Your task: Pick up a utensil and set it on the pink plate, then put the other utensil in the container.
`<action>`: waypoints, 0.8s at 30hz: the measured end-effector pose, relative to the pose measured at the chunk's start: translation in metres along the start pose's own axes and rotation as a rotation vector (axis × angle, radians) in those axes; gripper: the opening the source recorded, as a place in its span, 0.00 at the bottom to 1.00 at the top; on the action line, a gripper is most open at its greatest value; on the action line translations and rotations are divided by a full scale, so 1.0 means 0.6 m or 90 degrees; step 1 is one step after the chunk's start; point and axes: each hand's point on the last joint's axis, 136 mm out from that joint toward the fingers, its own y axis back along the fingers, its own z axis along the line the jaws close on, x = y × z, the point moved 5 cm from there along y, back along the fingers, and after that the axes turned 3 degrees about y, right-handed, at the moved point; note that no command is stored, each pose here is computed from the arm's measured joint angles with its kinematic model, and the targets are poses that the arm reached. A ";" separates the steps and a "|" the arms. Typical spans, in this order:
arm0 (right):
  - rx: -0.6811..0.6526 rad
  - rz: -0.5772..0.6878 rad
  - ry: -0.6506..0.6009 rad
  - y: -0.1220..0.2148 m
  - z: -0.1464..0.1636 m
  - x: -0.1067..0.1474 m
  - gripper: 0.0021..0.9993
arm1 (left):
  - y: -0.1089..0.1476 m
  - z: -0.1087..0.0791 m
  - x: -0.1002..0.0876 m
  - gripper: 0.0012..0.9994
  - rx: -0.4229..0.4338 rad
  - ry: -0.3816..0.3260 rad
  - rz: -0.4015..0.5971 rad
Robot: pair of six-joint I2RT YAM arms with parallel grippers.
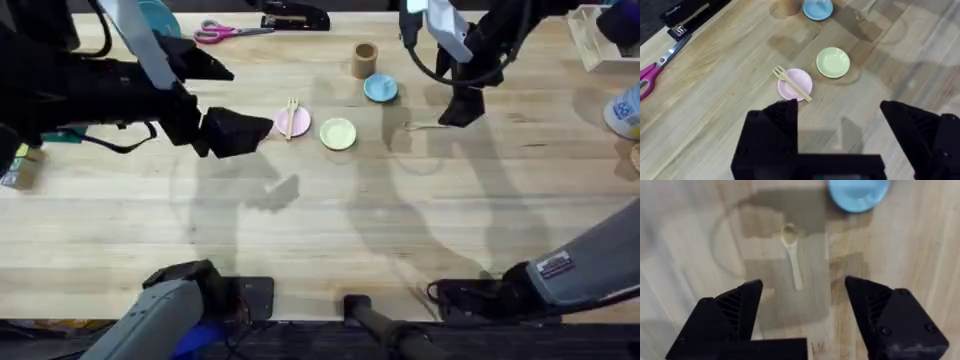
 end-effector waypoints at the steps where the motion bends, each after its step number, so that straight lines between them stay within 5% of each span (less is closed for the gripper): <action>1: -0.004 0.001 0.008 0.000 0.002 0.001 0.99 | 0.000 0.000 0.000 1.00 0.000 0.000 0.000; 24: -0.106 -0.009 0.150 -0.039 0.027 0.002 1.00 | 0.000 0.000 0.000 1.00 0.000 0.000 0.000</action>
